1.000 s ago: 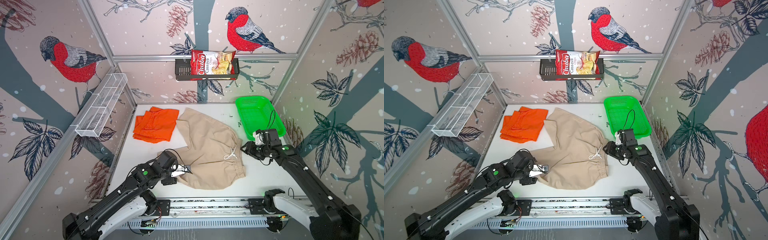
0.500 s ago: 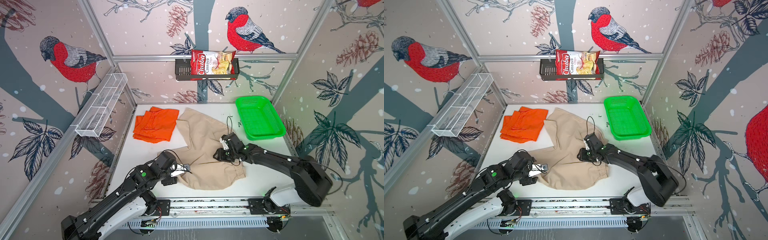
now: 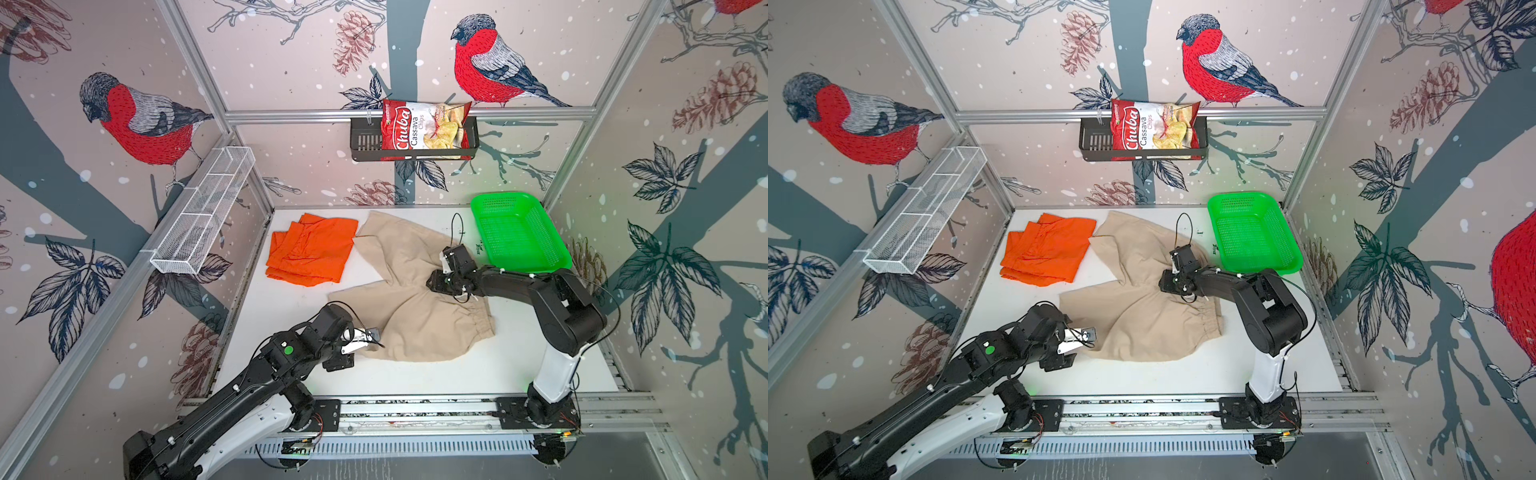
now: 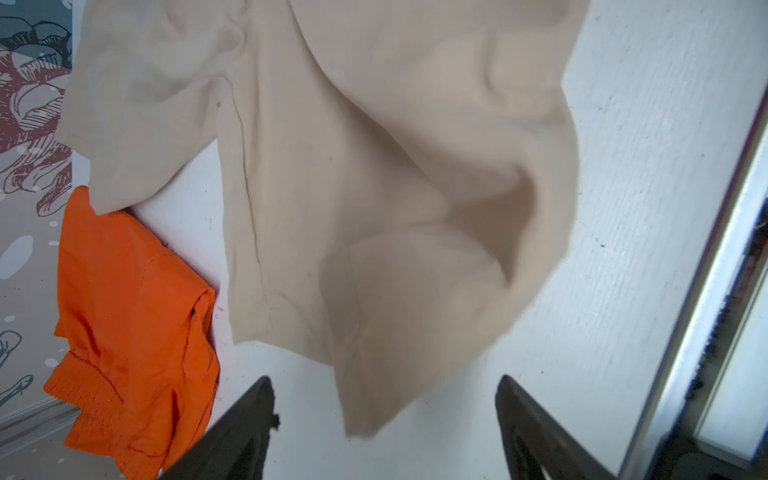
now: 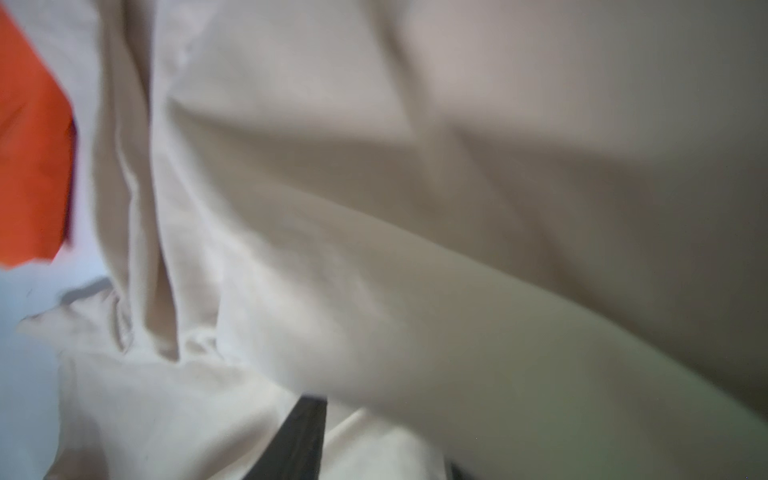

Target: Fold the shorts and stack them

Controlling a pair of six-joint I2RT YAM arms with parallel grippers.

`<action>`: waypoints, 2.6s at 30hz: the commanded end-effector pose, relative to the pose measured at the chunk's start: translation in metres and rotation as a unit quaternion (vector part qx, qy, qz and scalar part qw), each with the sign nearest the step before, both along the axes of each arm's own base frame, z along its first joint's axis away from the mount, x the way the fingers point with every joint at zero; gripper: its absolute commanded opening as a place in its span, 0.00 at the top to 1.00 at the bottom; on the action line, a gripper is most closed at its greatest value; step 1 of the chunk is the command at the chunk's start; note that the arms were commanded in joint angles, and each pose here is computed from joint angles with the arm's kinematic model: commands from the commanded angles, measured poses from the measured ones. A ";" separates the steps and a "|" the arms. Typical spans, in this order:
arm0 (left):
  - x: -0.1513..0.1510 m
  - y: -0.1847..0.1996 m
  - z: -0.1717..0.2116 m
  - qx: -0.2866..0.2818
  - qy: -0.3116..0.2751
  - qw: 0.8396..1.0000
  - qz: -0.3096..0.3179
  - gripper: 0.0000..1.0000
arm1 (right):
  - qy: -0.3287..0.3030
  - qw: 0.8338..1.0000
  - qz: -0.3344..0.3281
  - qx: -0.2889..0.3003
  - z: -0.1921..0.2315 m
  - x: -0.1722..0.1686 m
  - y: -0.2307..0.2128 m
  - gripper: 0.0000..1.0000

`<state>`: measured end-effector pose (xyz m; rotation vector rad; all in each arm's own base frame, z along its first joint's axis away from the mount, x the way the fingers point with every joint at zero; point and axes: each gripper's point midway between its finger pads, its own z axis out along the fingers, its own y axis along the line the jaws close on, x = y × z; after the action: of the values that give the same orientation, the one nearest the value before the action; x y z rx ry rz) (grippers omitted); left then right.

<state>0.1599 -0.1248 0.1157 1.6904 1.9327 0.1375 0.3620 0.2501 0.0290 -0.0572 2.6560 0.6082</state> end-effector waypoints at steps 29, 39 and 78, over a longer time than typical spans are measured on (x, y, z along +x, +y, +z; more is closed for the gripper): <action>0.141 -0.026 0.067 -0.274 0.059 0.842 0.461 0.20 | -0.060 0.973 0.150 0.162 0.063 -0.129 0.081 0.57; 0.144 0.026 0.003 -0.424 0.131 0.662 0.604 0.29 | -0.060 0.978 0.114 0.164 0.053 -0.107 0.062 0.56; 0.163 0.035 -0.084 -0.438 0.187 0.609 0.634 0.66 | -0.028 0.984 0.108 0.136 0.007 -0.096 0.069 0.57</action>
<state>0.3161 -0.0853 0.0266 -0.5314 2.4792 -0.5701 0.2654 0.3167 0.0353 -0.2831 2.5168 1.0036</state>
